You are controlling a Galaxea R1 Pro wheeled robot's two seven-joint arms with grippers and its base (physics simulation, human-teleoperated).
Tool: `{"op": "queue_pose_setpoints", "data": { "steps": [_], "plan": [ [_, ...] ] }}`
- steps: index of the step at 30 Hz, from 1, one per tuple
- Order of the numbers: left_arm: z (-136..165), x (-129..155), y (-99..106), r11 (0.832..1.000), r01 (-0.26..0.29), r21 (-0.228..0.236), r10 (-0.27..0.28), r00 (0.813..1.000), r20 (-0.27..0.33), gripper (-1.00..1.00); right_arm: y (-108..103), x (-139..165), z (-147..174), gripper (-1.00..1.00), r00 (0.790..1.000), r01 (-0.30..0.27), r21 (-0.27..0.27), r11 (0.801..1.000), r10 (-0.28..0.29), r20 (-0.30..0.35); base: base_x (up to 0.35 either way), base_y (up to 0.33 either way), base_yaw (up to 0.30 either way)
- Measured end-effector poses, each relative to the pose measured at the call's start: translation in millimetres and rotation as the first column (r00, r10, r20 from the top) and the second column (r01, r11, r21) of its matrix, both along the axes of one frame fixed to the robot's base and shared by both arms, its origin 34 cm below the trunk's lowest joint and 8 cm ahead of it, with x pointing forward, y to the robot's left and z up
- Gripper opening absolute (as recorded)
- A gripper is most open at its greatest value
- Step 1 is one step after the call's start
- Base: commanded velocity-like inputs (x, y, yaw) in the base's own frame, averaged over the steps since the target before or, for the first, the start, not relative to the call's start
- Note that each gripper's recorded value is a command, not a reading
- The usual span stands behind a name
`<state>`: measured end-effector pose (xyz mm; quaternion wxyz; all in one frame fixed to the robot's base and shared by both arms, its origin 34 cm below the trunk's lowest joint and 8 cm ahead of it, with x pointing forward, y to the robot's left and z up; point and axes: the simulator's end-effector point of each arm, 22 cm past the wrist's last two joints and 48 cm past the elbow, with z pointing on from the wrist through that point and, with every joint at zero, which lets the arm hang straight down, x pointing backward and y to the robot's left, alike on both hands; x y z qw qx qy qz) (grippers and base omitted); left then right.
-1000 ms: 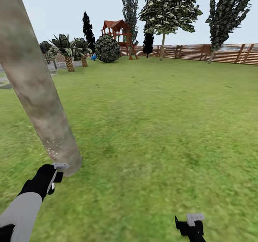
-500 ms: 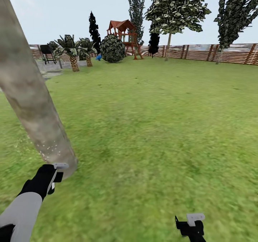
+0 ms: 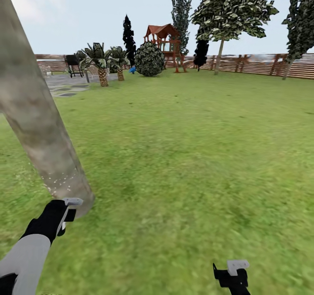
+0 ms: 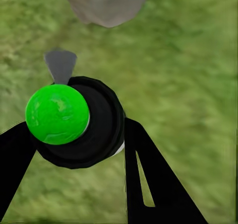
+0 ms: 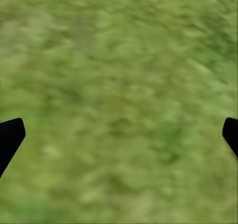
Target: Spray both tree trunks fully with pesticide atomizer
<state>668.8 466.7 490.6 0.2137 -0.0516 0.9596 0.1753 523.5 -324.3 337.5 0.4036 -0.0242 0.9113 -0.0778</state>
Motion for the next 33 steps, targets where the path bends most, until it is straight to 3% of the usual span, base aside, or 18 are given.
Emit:
{"op": "queue_pose_setpoints", "data": {
  "steps": [12, 18, 33],
  "plan": [
    [-5, -2, -5, 1.000, -0.001, -0.014, 0.000, 1.000, -0.007, -1.00, 0, 0, 0, 1.00, 1.000, -0.001, 0.000, 1.000, 0.001, 0.000, 0.041, -0.056, 0.277],
    [-5, 3, -17, 0.999, -0.005, -0.053, 0.005, 1.000, 0.013, -1.00, 1, 0, 0, 1.00, 1.000, -0.002, 0.002, 1.000, 0.002, 0.000, 0.087, -0.035, 0.260],
    [-4, 4, -17, 0.999, -0.001, -0.048, 0.002, 1.000, 0.016, -1.00, 0, 0, 0, 1.00, 1.000, -0.001, 0.001, 1.000, 0.001, 0.001, 0.153, -0.216, 0.032]
  ]
}}
